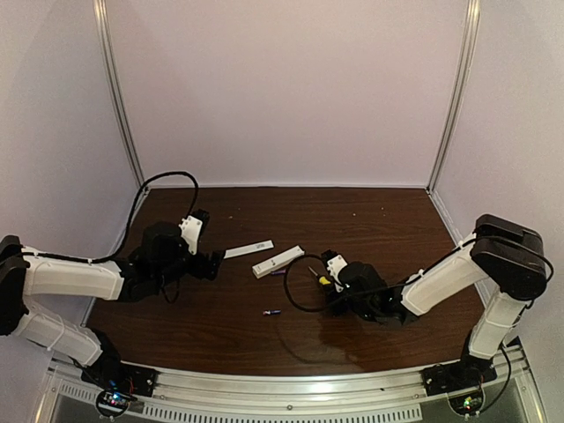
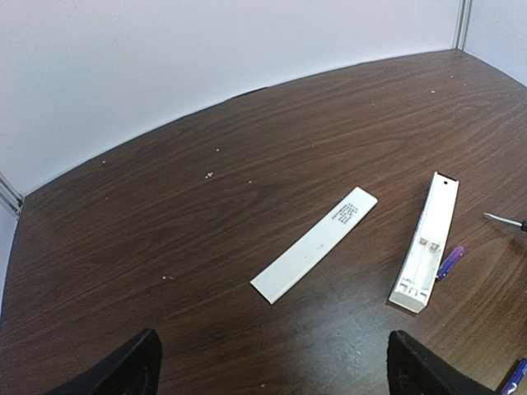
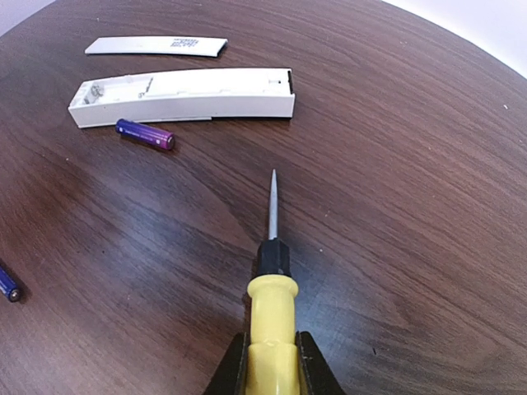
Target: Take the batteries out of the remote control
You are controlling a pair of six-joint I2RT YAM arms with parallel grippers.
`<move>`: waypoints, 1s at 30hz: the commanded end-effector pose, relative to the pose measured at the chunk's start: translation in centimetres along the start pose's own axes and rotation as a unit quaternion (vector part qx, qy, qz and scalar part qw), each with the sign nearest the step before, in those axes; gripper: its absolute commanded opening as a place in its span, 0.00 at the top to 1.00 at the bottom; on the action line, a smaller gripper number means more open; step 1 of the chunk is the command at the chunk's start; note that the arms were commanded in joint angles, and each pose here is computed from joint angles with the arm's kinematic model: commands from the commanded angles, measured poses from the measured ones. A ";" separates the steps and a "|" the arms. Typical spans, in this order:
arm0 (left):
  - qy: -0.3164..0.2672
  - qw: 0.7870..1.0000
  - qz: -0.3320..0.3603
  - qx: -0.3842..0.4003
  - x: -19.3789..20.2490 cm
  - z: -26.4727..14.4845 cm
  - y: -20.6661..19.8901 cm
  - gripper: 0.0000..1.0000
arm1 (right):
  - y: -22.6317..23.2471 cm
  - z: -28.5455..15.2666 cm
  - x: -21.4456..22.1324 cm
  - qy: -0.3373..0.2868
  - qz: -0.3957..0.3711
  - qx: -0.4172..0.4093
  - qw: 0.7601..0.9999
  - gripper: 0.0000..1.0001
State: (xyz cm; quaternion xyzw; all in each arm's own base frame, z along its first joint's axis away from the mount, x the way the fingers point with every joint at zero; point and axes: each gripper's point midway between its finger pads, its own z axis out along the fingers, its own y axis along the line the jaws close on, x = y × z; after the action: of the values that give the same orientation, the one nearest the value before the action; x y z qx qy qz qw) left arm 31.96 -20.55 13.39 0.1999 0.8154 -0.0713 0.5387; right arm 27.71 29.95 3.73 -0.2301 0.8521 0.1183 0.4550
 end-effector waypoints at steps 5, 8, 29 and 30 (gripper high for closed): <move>0.003 1.000 -0.012 0.001 0.1 -0.2 0.2 0.03 | 0.9 1.8 -0.3 0.011 0.002 -0.004 1.000 0.88; 0.005 1.000 -0.014 0.000 0.3 -0.2 0.2 0.03 | 1.0 2.1 0.1 0.019 -0.003 -0.003 1.000 0.84; 0.003 1.000 -0.016 -0.016 0.3 -0.4 0.8 0.04 | 1.3 1.5 0.8 0.046 -0.005 -0.018 0.999 0.66; 0.002 1.000 -0.016 -0.020 0.3 -0.5 1.0 0.04 | 1.2 1.4 0.7 0.046 -0.006 -0.017 0.999 0.65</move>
State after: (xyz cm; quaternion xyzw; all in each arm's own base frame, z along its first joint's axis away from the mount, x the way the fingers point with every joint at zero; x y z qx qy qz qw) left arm 31.78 -20.27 12.88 0.1900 0.8235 -0.0722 0.5297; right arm 28.08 31.79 2.08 -0.2447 0.8627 0.1233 0.4251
